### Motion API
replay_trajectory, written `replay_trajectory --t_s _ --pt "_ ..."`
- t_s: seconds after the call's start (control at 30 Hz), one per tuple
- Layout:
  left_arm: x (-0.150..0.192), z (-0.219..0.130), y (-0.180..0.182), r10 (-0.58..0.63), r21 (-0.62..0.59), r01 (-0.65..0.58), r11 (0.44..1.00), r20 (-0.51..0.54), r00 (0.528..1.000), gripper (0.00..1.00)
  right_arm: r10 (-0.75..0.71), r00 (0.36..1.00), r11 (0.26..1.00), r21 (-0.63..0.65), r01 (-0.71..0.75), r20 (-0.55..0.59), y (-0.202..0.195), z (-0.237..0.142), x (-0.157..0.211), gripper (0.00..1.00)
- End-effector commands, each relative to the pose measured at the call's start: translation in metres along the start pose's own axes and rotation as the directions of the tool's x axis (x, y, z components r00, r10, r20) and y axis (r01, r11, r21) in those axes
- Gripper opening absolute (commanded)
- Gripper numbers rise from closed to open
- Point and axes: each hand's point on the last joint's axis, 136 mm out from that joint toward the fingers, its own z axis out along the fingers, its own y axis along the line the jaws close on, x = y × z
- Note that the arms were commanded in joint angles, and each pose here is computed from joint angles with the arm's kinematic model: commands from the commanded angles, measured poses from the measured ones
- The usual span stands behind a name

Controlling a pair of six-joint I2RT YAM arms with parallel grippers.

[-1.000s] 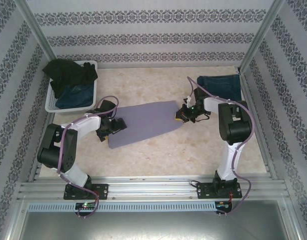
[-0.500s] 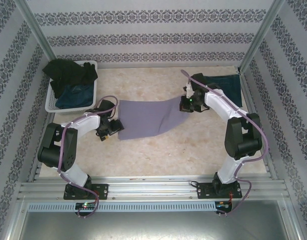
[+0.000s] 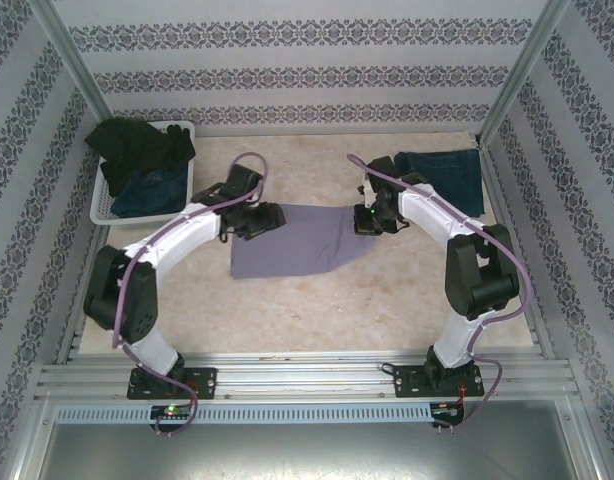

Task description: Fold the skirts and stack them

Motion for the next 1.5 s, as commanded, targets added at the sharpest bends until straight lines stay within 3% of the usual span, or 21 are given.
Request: replay_trajectory --t_s 0.0,0.17,0.27,0.37,0.47,0.63,0.83,1.03,1.27,1.4,1.47 --pt "0.022 0.051 -0.01 -0.032 0.041 0.037 0.998 -0.125 0.992 0.36 0.033 0.999 0.999 -0.033 -0.032 0.03 0.001 0.0 -0.005 0.0" --pt "0.023 0.094 -0.036 -0.015 0.13 0.042 0.991 -0.205 0.979 0.11 0.032 0.999 0.999 -0.045 -0.03 0.041 0.001 -0.004 -0.005 0.0" --pt "0.035 0.113 -0.027 -0.032 0.096 0.058 0.994 -0.249 0.968 0.0 0.032 0.998 0.999 -0.045 -0.03 0.051 0.001 -0.006 -0.006 0.0" --pt "0.054 0.129 0.009 -0.103 -0.022 0.101 0.995 -0.279 0.955 0.0 0.041 0.996 0.997 -0.07 -0.036 0.082 0.007 -0.014 -0.012 0.0" --pt "0.07 0.141 0.028 -0.143 -0.066 0.129 0.989 -0.313 0.939 0.0 0.032 0.993 0.992 -0.127 -0.018 0.112 0.025 -0.026 -0.021 0.0" --pt "0.073 0.138 0.033 -0.17 -0.068 0.157 0.985 -0.297 0.94 0.0 -0.049 0.985 0.964 -0.249 0.09 0.165 0.08 -0.048 -0.032 0.0" --pt "0.064 0.129 0.022 -0.155 -0.033 0.152 0.988 -0.265 0.952 0.0 -0.098 0.986 0.906 -0.398 0.145 0.135 0.137 -0.037 -0.021 0.0" --pt "0.05 0.119 0.013 -0.145 -0.002 0.149 0.989 -0.232 0.962 0.0 -0.021 0.999 0.946 -0.321 0.034 0.044 0.103 0.02 0.0 0.0" --pt "0.036 0.098 -0.002 -0.142 0.062 0.159 0.985 -0.211 0.967 0.0 0.097 0.983 0.977 -0.171 -0.124 -0.157 0.052 0.092 0.033 0.0" --pt "0.019 0.051 -0.017 -0.103 0.106 0.12 0.987 -0.156 0.982 0.12 0.133 0.978 0.981 -0.118 -0.153 -0.162 0.039 0.1 0.034 0.0" --pt "0.009 0.025 -0.002 -0.086 0.059 0.092 0.994 -0.098 0.991 0.21 0.133 0.98 0.982 -0.114 -0.15 -0.149 0.038 0.097 0.031 0.0"
